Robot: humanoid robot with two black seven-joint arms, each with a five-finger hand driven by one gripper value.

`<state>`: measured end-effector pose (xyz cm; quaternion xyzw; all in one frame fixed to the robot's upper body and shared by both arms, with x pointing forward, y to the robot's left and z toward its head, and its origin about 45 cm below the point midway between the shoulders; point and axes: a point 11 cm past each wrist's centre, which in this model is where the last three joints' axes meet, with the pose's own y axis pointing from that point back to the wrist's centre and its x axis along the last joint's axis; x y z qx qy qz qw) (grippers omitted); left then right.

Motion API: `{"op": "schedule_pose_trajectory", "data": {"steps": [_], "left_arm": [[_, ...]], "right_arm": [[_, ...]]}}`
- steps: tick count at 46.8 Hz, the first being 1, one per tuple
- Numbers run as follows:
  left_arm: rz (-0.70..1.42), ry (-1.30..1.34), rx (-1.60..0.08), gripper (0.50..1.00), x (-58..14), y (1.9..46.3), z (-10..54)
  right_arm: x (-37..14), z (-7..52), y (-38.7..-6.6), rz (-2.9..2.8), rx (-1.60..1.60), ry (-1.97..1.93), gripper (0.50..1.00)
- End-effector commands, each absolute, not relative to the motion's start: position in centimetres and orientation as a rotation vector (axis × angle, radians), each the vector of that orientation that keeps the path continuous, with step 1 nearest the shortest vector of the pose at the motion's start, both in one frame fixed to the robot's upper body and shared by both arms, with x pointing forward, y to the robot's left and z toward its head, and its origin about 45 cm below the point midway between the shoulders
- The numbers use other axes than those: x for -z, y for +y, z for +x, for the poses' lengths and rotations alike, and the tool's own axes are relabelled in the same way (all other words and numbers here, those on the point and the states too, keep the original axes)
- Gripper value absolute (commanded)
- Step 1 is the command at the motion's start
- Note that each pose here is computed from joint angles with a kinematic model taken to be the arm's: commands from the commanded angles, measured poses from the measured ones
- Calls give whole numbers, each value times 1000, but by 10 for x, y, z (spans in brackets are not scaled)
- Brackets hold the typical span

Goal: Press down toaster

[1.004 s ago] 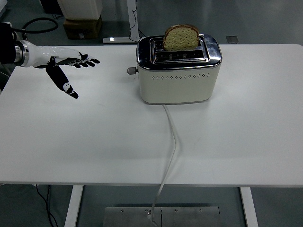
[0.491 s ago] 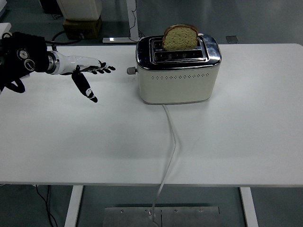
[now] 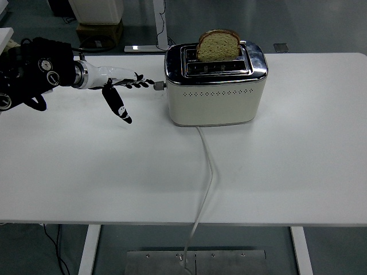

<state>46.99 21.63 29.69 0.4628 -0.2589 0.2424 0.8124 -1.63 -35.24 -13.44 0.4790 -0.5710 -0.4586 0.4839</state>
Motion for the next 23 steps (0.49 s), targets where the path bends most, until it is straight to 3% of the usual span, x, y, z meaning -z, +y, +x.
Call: {"op": "schedule_pose_trajectory", "data": {"steps": [1, 23], "left_arm": [[986, -559, -516, 1000, -299, 214, 470], [988, -546, -523, 1000, -289, 215, 470]], "right_arm": [[134, -16, -352, 1166, 1117, -1391, 998], [134, -17, -352, 1165, 1118, -1390, 1000]]}}
